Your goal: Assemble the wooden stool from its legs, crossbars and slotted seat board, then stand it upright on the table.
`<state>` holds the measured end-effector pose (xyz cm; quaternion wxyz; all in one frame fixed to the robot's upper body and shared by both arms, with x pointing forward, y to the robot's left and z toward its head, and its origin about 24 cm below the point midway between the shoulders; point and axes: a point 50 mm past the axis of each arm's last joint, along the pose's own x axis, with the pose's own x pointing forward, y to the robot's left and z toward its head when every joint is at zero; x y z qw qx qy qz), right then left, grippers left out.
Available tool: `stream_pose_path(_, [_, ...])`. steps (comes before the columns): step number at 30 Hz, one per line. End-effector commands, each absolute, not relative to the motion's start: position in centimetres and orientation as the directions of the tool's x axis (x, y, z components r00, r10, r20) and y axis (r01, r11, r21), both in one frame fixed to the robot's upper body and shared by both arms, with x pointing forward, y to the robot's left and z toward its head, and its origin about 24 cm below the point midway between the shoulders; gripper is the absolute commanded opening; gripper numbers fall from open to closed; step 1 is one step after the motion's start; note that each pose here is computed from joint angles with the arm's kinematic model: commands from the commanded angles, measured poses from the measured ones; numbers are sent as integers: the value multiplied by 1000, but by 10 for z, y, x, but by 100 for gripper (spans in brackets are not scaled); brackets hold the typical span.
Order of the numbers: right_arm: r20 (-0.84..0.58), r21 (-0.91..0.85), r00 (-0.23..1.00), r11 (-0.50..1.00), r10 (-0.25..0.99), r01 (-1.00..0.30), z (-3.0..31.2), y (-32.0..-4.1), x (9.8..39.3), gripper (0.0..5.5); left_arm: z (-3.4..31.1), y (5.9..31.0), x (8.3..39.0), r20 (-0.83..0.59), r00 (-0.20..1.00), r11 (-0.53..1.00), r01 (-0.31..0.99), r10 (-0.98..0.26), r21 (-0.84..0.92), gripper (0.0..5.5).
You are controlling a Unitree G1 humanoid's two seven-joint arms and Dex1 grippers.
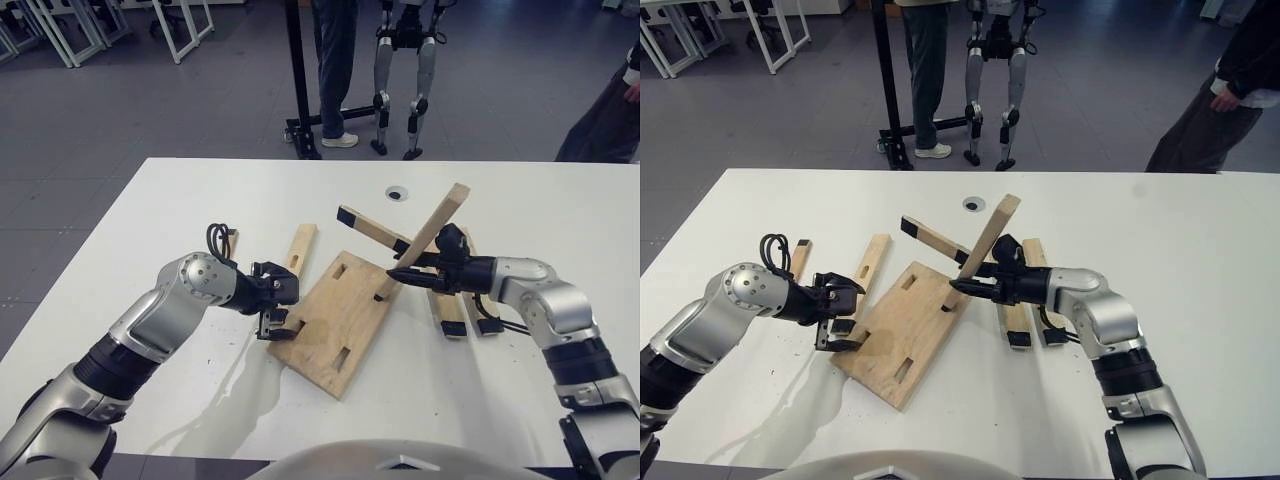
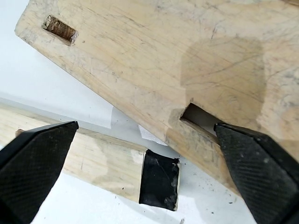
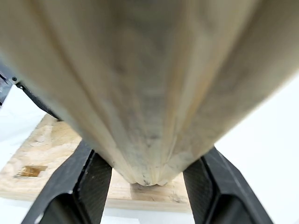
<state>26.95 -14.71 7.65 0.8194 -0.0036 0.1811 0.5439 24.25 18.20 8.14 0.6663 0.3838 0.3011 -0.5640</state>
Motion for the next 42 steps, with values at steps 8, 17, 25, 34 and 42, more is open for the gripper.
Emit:
stream_pose_path(8, [-678,415,98,489,729,-767,-41,-169,194,205,50,174,225,-857,112,86,993,-504,79,539])
stream_pose_path(17, [-588,430,115,430,801,-794,8,-178,259,205,50,155,217,-817,122,105,992,-564,76,539])
stream_pose_path(25, [-479,409,93,316,873,-856,34,-169,284,204,56,135,206,-767,154,171,983,-623,58,539])
stream_pose_path(34, [-378,285,205,324,903,-902,70,-163,299,280,55,138,206,-767,186,221,973,-614,60,539])
stream_pose_path(42, [-393,210,223,324,892,-923,87,-170,292,431,54,138,203,-760,210,272,961,-615,45,539])
